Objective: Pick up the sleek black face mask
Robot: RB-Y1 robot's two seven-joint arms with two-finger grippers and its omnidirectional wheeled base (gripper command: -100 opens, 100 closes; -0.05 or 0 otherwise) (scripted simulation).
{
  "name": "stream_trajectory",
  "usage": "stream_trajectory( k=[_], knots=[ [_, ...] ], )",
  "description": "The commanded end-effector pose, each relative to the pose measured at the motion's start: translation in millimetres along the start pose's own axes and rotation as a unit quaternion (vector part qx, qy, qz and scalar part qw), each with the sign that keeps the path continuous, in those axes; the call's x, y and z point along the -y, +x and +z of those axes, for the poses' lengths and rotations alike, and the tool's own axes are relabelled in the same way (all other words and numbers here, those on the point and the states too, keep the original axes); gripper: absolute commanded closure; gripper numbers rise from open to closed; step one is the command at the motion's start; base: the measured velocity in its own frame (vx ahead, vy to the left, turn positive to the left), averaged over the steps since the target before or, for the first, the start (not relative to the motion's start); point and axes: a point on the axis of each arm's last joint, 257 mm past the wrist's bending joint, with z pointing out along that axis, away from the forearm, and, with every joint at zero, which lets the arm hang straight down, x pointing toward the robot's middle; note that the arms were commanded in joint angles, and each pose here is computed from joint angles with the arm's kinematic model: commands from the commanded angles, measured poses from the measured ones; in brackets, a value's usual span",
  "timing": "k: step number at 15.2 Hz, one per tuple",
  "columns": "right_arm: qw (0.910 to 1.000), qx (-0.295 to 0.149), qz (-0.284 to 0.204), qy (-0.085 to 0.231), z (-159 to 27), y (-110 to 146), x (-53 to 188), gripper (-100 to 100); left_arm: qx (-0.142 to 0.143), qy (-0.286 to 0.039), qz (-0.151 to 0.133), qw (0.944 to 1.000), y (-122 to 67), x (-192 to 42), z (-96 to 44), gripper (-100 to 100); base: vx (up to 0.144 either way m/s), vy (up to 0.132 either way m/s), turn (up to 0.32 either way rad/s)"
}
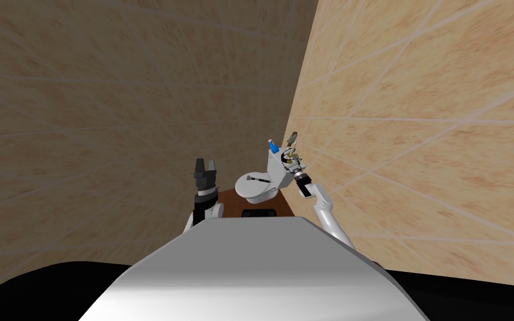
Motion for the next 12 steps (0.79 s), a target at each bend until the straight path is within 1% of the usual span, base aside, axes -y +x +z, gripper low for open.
stream_trajectory(
  k=[1, 2, 3, 4, 5, 6, 8, 9, 10, 11, 12],
  knots=[
    [0.9988, -0.014, -0.046, 0.009, 6.9, 9.4, 6.7, -100, 0.0, 0.0, 0.0, 1.0, 0.0, 0.0, 0.0, 0, -0.019, -0.024, 0.003],
    [0.9983, -0.014, -0.057, 0.008, 6.9, 9.6, 6.5, -100, 0.0, 0.0, 0.0, 1.0, 0.0, 0.0, 0.0, 0, -0.019, -0.024, 0.006],
    [0.9983, -0.014, -0.057, 0.008, 6.9, 9.6, 6.5, -100, 0.0, 0.0, 0.0, 1.0, 0.0, 0.0, 0.0, 0, -0.013, -0.016, 0.005],
    [0.9956, -0.025, -0.089, 0.014, 11.1, 16.0, 11.4, -100, 0.0, 0.0, 0.0, 1.0, 0.0, 0.0, 0.0, 0, -0.013, -0.017, 0.001],
    [0.9952, -0.025, -0.094, 0.014, 11.1, 16.0, 11.4, -100, 0.0, 0.0, 0.0, 1.0, 0.0, 0.0, 0.0, 0, -0.012, -0.018, 0.003],
    [0.9919, -0.035, -0.12, 0.021, 15.2, 22.0, 16.3, -100, 0.0, 0.0, 0.0, 1.0, 0.0, 0.0, 0.0, 0, -0.015, -0.023, 0.004],
    [0.9909, -0.035, -0.128, 0.021, 15.2, 22.0, 16.3, -100, 0.0, 0.0, 0.0, 1.0, 0.0, 0.0, 0.0, 0, -0.01, -0.023, 0.003],
    [0.9862, -0.046, -0.157, 0.027, 19.0, 27.5, 20.9, -100, 0.0, 0.0, 0.0, 1.0, 0.0, 0.0, 0.0, 0, -0.007, -0.024, 0.0],
    [0.9856, -0.046, -0.16, 0.027, 19.0, 27.5, 20.9, -100, 0.0, 0.0, 0.0, 1.0, 0.0, 0.0, 0.0, 0, -0.008, -0.024, 0.004],
    [0.9808, -0.057, -0.184, 0.034, 22.5, 32.5, 25.1, -100, 0.0, 0.0, 0.0, 1.0, 0.0, 0.0, 0.0, 0, -0.01, -0.028, 0.001],
    [0.9796, -0.057, -0.19, 0.033, 22.5, 32.5, 25.1, -100, 0.0, 0.0, 0.0, 1.0, 0.0, 0.0, 0.0, 0, -0.008, -0.029, 0.005]
  ],
)
